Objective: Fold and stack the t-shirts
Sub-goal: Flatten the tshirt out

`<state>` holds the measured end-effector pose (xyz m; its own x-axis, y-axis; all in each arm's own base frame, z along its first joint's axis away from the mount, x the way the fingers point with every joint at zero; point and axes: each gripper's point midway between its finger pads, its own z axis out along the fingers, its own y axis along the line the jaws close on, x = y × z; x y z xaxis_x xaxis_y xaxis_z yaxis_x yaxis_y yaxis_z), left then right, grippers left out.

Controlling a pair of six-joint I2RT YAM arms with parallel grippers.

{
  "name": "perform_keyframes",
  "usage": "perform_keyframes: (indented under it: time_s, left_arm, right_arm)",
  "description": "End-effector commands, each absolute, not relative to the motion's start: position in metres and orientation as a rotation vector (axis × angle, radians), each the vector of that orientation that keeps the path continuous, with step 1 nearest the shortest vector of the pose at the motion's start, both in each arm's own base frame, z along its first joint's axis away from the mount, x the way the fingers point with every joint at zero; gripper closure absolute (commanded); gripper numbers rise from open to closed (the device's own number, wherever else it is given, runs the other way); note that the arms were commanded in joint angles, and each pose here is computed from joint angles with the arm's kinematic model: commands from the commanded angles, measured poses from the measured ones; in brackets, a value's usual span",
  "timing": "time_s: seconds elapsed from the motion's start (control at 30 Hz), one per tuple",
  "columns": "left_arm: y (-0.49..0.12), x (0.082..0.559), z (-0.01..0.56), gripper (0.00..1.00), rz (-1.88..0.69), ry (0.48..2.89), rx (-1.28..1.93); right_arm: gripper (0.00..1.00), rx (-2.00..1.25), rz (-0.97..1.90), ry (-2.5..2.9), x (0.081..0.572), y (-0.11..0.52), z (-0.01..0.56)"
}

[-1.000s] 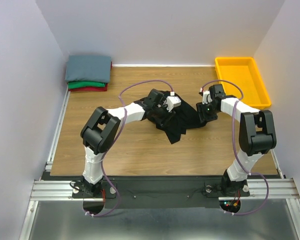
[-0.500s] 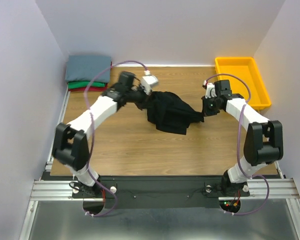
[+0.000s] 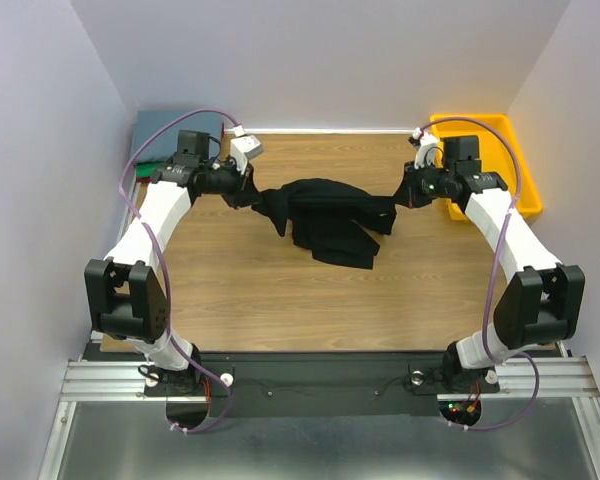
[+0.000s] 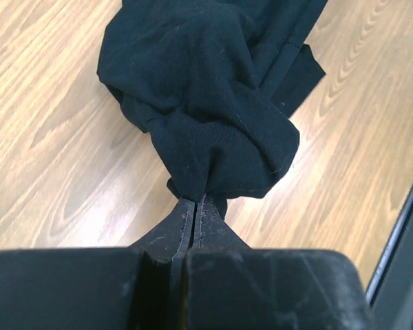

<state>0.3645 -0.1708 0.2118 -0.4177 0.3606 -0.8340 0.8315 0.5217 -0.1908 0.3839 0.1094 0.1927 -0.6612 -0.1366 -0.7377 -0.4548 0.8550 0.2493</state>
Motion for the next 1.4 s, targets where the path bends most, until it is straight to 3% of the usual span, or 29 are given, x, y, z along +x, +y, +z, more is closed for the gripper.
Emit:
perform_keyframes:
  time_s: [0.0,0.23,0.47,0.5,0.53,0.63,0.83,0.93,0.97,1.03,1.07,1.1,1.13,1.17,1.23,1.27,1.37]
  left_arm:
    - [-0.136,0.377,0.253,1.00,-0.645,1.949,0.943]
    - [-0.144,0.401,0.379,1.00,-0.571,1.652,0.821]
    - [-0.118,0.424,0.504,1.00,-0.370,1.370,0.571]
    - [-0.110,0.430,0.519,1.00,-0.324,1.342,0.534]
    - [-0.105,0.435,0.545,1.00,-0.302,1.283,0.512]
    - [-0.100,0.452,0.573,1.00,-0.292,1.228,0.473]
    - [-0.093,0.404,0.664,1.00,-0.222,1.008,0.469]
    - [-0.110,0.389,0.619,1.00,-0.318,1.102,0.558]
    - [-0.116,0.362,0.633,1.00,-0.330,1.052,0.595]
    - [-0.144,0.356,0.538,1.00,-0.471,1.228,0.701]
    - [-0.154,0.331,0.553,1.00,-0.467,1.160,0.754]
    - [-0.167,0.336,0.489,1.00,-0.534,1.302,0.782]
    - [-0.191,0.306,0.473,1.00,-0.577,1.284,0.873]
    - [-0.207,0.298,0.406,1.00,-0.653,1.423,0.931]
    - [-0.232,0.263,0.356,1.00,-0.743,1.487,1.022]
    - [-0.258,0.229,0.303,1.00,-0.868,1.574,1.113]
    - [-0.294,0.166,0.249,1.00,-1.031,1.633,1.282]
  right_arm:
    - [1.00,-0.380,0.386,2.251,0.402,0.071,0.215]
    - [0.99,-0.354,0.254,1.946,0.449,0.062,0.350]
    - [1.00,-0.325,0.267,1.738,0.485,0.067,0.431]
    - [0.99,-0.329,0.261,1.651,0.487,0.069,0.467]
    - [1.00,-0.317,0.272,1.652,0.505,0.070,0.462]
    - [0.99,-0.286,0.220,1.529,0.526,0.064,0.501]
    - [1.00,-0.275,0.125,1.356,0.513,0.053,0.560]
    - [0.99,-0.295,0.075,1.378,0.493,0.047,0.554]
    - [1.00,-0.310,0.058,1.408,0.492,0.046,0.540]
    - [0.99,-0.352,0.024,1.498,0.484,0.039,0.497]
    - [0.99,-0.378,0.020,1.533,0.481,0.039,0.479]
    - [0.99,-0.405,0.013,1.615,0.474,0.036,0.439]
    - [0.99,-0.464,-0.016,1.641,0.471,0.036,0.419]
    - [0.99,-0.485,-0.034,1.669,0.466,0.033,0.403]
    - [0.99,-0.556,-0.048,1.770,0.455,0.030,0.347]
    - [0.99,-0.568,-0.074,1.811,0.452,0.025,0.327]
    - [0.99,-0.663,-0.140,1.917,0.431,0.015,0.267]
